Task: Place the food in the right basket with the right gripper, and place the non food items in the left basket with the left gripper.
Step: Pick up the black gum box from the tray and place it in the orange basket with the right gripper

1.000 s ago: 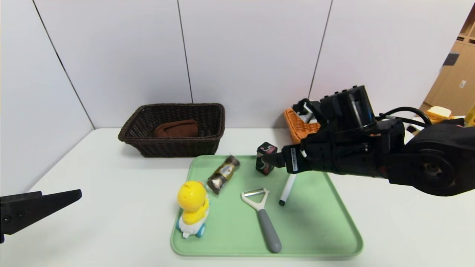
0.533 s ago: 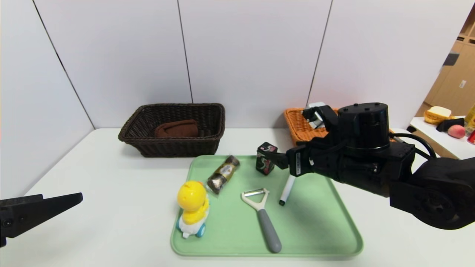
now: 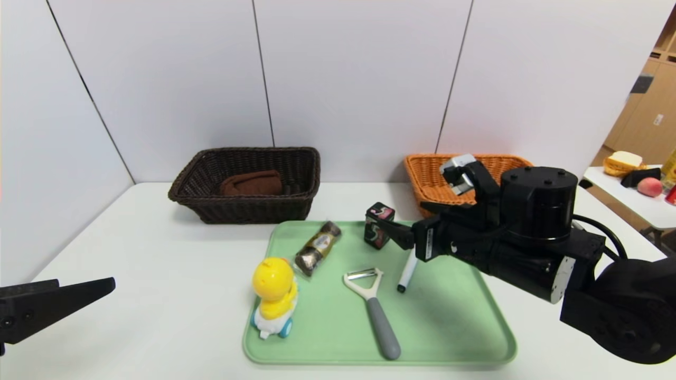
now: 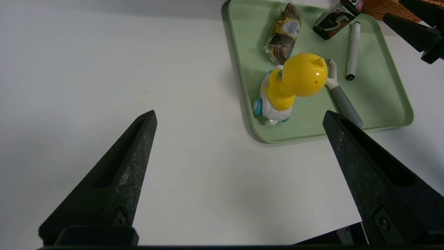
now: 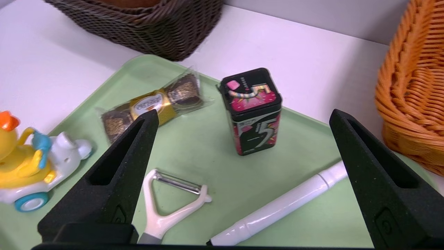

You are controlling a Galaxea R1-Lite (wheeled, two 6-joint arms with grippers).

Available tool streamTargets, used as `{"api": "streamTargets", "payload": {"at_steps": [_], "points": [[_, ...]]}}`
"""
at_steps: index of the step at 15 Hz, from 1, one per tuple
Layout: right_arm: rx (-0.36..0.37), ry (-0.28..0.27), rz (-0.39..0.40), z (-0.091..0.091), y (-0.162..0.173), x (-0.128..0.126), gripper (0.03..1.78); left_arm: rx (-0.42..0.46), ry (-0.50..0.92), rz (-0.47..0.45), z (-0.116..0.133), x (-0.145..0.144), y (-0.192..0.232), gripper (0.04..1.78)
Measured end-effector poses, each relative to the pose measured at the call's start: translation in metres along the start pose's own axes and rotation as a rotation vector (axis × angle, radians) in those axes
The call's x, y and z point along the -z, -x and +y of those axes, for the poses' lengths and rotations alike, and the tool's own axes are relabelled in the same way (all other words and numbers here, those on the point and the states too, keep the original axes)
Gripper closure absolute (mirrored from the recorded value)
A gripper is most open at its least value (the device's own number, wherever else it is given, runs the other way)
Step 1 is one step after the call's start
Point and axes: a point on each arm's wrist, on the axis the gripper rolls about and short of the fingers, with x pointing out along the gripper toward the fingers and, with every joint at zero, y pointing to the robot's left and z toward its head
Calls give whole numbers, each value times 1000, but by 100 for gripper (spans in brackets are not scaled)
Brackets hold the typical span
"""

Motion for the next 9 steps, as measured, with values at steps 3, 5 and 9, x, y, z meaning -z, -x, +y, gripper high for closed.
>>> {"api": "streamTargets", "payload": {"at_steps": [3, 5, 9], "points": [[-26, 6, -47, 0, 0, 12, 11, 1, -1, -5, 0, 1, 1, 13], [-41, 21, -99, 0, -4, 20, 11, 1, -2, -7, 0, 2, 2, 13], [-56, 32, -156, -1, -14, 32, 11, 3, -3, -14, 0, 2, 4, 13]]}}
